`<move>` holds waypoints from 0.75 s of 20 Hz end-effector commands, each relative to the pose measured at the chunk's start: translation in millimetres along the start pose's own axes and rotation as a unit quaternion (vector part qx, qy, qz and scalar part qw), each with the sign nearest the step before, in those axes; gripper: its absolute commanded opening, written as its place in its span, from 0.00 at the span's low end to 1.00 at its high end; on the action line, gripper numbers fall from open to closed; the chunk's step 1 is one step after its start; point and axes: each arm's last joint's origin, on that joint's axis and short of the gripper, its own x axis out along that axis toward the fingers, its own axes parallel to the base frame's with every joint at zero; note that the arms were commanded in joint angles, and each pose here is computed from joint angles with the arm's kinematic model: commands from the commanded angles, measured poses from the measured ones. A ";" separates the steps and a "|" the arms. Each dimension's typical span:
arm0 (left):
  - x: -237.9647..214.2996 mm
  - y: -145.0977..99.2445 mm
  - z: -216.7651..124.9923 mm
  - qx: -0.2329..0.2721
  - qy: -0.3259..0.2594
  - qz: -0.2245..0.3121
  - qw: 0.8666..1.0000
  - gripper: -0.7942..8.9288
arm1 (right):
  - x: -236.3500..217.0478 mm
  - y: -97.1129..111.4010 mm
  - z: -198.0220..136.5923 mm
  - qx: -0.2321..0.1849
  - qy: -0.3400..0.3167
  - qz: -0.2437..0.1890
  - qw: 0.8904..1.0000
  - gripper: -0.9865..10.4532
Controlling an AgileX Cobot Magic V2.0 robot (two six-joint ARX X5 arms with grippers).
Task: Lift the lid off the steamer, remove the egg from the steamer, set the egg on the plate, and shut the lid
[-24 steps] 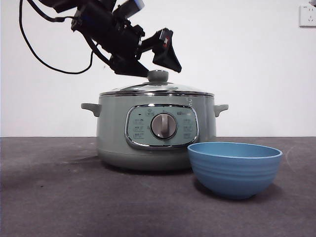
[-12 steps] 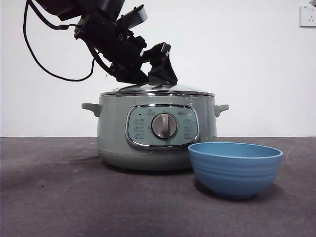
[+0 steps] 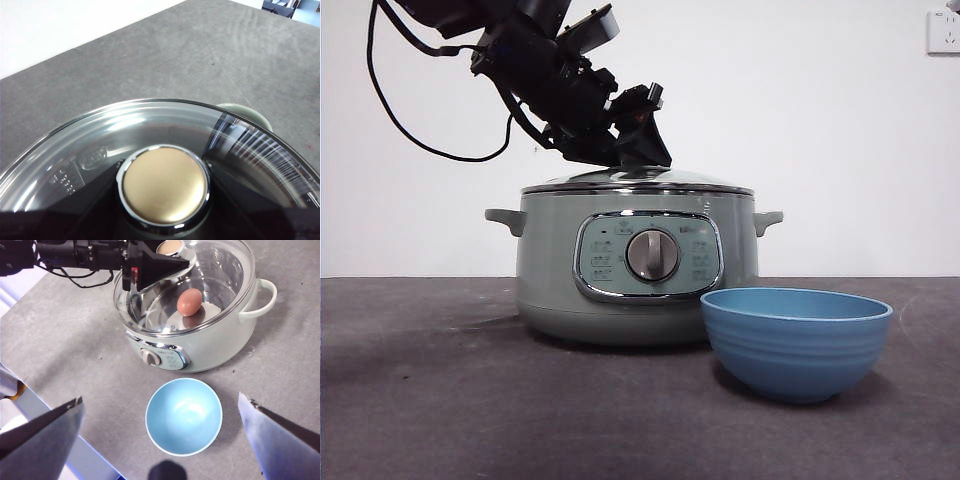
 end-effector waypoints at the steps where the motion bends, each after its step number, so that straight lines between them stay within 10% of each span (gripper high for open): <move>1: -19.5 -1.8 21.1 0.007 -0.044 0.006 0.999 0.07 | -0.5 0.7 1.3 -0.006 -0.004 0.001 1.000 0.61; 15: -177.6 -19.6 91.2 0.017 -0.123 0.085 0.989 0.07 | 11.1 -10.3 22.7 0.003 -0.069 -0.004 0.998 0.61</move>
